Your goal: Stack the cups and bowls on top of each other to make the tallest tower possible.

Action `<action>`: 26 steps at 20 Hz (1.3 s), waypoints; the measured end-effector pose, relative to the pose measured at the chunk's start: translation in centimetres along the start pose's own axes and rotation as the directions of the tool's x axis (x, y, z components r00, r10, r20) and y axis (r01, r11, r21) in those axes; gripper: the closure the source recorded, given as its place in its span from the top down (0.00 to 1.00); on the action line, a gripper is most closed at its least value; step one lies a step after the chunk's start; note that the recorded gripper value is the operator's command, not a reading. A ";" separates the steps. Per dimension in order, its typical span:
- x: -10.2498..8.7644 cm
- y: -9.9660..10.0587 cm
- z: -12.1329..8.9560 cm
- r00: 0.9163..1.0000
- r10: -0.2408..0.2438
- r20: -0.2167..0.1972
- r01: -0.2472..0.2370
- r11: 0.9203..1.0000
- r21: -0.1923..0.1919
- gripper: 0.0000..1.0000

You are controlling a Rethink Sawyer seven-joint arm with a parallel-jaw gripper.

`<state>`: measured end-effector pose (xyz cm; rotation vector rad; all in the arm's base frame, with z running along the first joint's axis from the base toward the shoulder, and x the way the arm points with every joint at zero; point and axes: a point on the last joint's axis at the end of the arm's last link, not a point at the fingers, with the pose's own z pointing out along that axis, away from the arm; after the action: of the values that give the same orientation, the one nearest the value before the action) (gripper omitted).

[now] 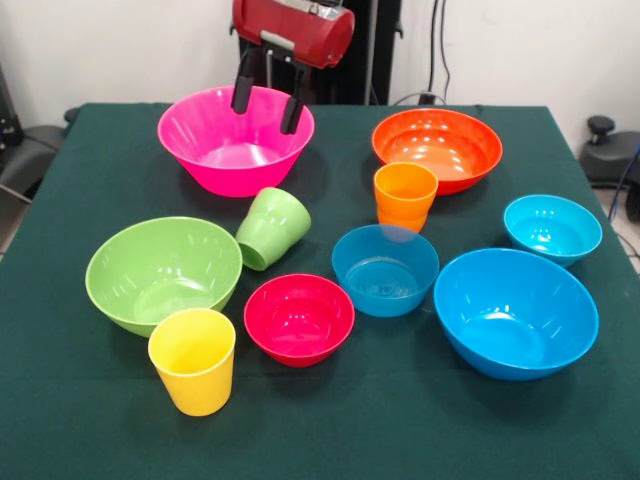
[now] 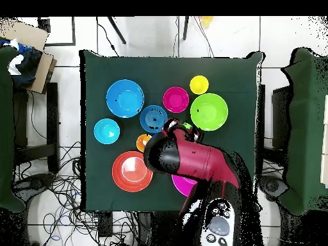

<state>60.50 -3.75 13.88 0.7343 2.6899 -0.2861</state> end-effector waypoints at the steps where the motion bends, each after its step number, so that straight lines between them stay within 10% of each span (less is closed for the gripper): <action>1: -0.1 0.0 0.0 1.000 0.006 -0.009 -0.006 1.000 -0.006 1.00; 12: -2.5 -5.7 -1.4 0.950 0.113 -0.291 -0.116 0.993 0.009 1.00; 26: -3.4 -2.9 -5.0 0.962 0.019 -0.272 -0.034 0.998 -0.048 1.00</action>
<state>60.38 -6.36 20.04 0.8479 2.9282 -0.1140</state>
